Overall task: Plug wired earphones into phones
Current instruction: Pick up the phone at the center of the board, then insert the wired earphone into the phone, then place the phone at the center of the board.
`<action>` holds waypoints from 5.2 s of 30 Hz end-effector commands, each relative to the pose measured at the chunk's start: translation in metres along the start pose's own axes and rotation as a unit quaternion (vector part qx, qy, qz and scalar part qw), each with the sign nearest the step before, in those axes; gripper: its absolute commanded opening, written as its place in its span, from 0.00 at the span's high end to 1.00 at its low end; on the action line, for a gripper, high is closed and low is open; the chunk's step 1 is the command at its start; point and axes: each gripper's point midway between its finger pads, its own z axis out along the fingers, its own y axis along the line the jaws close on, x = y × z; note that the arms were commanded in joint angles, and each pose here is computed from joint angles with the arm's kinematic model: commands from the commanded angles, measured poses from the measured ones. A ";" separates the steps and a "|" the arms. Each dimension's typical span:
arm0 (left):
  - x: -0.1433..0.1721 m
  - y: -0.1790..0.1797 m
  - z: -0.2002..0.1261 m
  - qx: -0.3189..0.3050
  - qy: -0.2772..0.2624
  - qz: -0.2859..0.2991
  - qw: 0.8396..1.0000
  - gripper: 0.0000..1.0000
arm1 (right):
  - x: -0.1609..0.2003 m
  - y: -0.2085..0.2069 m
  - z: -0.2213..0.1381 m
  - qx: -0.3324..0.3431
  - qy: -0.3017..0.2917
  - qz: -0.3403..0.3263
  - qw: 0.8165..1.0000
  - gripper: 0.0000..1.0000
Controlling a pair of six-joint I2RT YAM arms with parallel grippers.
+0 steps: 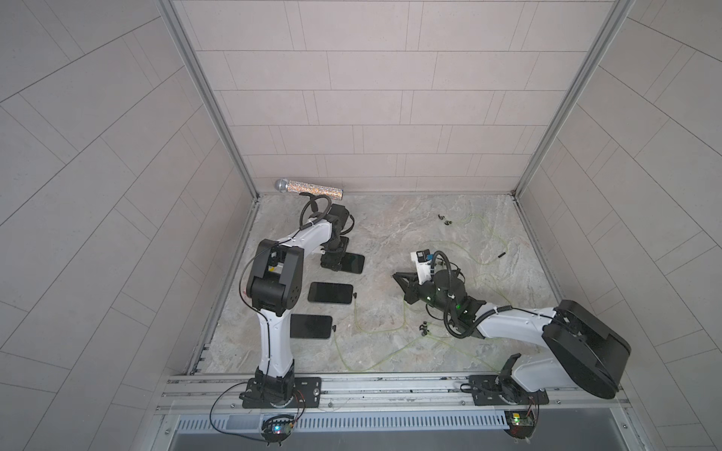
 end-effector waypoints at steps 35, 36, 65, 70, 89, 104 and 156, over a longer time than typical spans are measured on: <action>0.090 0.039 -0.098 0.220 0.141 0.005 0.965 0.30 | -0.034 -0.009 -0.018 0.011 -0.129 0.049 0.990 1.00; 0.091 0.042 -0.101 0.225 0.142 0.004 0.964 0.30 | -0.036 -0.007 -0.020 0.005 -0.136 0.049 0.989 1.00; 0.121 0.061 -0.125 0.320 0.192 -0.035 0.927 0.32 | -0.042 0.020 -0.034 -0.051 -0.201 0.023 0.978 1.00; 0.123 0.062 -0.125 0.320 0.192 -0.034 0.927 0.32 | -0.040 0.021 -0.032 -0.055 -0.197 0.025 0.979 1.00; 0.134 0.059 -0.128 0.328 0.213 -0.036 0.920 0.32 | -0.033 0.026 -0.023 -0.066 -0.182 0.026 0.981 1.00; 0.138 0.056 -0.124 0.326 0.211 -0.027 0.921 0.34 | -0.023 0.038 -0.011 -0.076 -0.127 0.015 0.989 1.00; 0.041 0.018 -0.050 0.251 -0.016 -0.060 0.966 0.39 | -0.047 -0.026 -0.054 0.128 -0.173 -0.049 0.975 0.22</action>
